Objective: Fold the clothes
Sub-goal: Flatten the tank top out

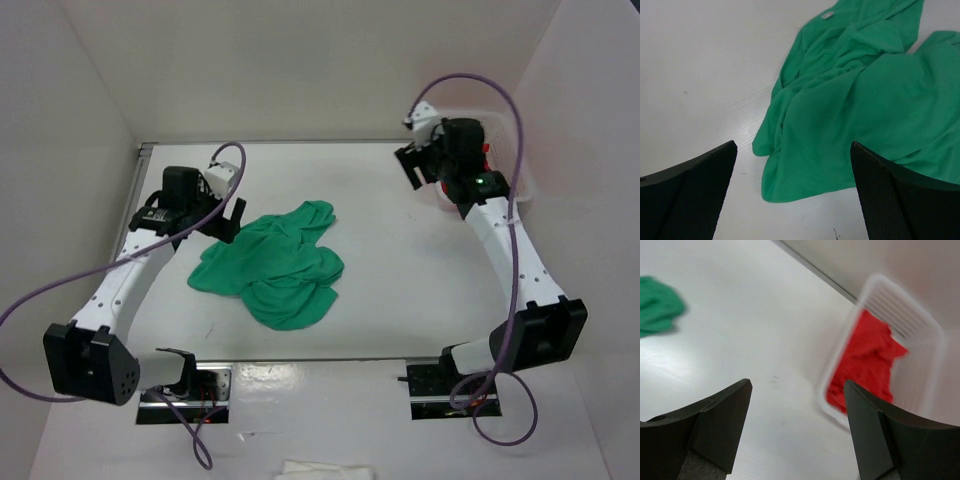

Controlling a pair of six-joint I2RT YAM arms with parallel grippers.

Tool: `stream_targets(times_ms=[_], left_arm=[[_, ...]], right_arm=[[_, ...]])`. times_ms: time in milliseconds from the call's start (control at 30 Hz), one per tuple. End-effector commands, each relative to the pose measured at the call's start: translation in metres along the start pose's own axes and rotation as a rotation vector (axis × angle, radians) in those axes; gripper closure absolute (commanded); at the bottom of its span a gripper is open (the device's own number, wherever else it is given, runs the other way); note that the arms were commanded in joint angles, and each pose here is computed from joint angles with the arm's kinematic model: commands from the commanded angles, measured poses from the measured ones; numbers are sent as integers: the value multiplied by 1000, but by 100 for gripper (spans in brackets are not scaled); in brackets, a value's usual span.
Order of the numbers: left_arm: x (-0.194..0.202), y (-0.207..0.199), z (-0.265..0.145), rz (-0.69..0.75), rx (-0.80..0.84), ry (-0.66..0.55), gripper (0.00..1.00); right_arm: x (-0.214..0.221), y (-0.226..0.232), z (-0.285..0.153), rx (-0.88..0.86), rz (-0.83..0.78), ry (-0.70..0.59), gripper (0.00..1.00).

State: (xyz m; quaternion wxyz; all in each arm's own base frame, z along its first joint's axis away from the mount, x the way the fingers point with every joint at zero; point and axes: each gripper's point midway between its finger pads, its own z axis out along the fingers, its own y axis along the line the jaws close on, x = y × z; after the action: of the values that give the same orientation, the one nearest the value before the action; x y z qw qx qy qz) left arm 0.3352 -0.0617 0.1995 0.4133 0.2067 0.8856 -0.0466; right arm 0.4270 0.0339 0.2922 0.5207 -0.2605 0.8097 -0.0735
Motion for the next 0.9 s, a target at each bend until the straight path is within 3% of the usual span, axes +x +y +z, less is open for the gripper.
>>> stream_targets(times_ms=[0, 133, 167, 300, 467, 800, 867], left_arm=[[0, 0, 5, -15, -6, 41, 0], [11, 6, 2, -60, -44, 41, 2], [11, 12, -2, -65, -67, 27, 2], [15, 32, -20, -98, -189, -23, 0], [15, 39, -36, -119, -226, -77, 0], [23, 44, -33, -141, -229, -66, 0], [25, 44, -31, -142, -227, -58, 0]], right_arm=[[7, 100, 24, -201, -56, 68, 18], [22, 155, 73, -282, -116, 171, 19], [43, 168, 93, -309, -125, 240, 21], [51, 187, 130, -345, -134, 279, 22], [51, 201, 155, -388, -116, 279, 23], [15, 233, 171, -458, -96, 192, 26], [25, 242, 180, -478, -86, 219, 26]])
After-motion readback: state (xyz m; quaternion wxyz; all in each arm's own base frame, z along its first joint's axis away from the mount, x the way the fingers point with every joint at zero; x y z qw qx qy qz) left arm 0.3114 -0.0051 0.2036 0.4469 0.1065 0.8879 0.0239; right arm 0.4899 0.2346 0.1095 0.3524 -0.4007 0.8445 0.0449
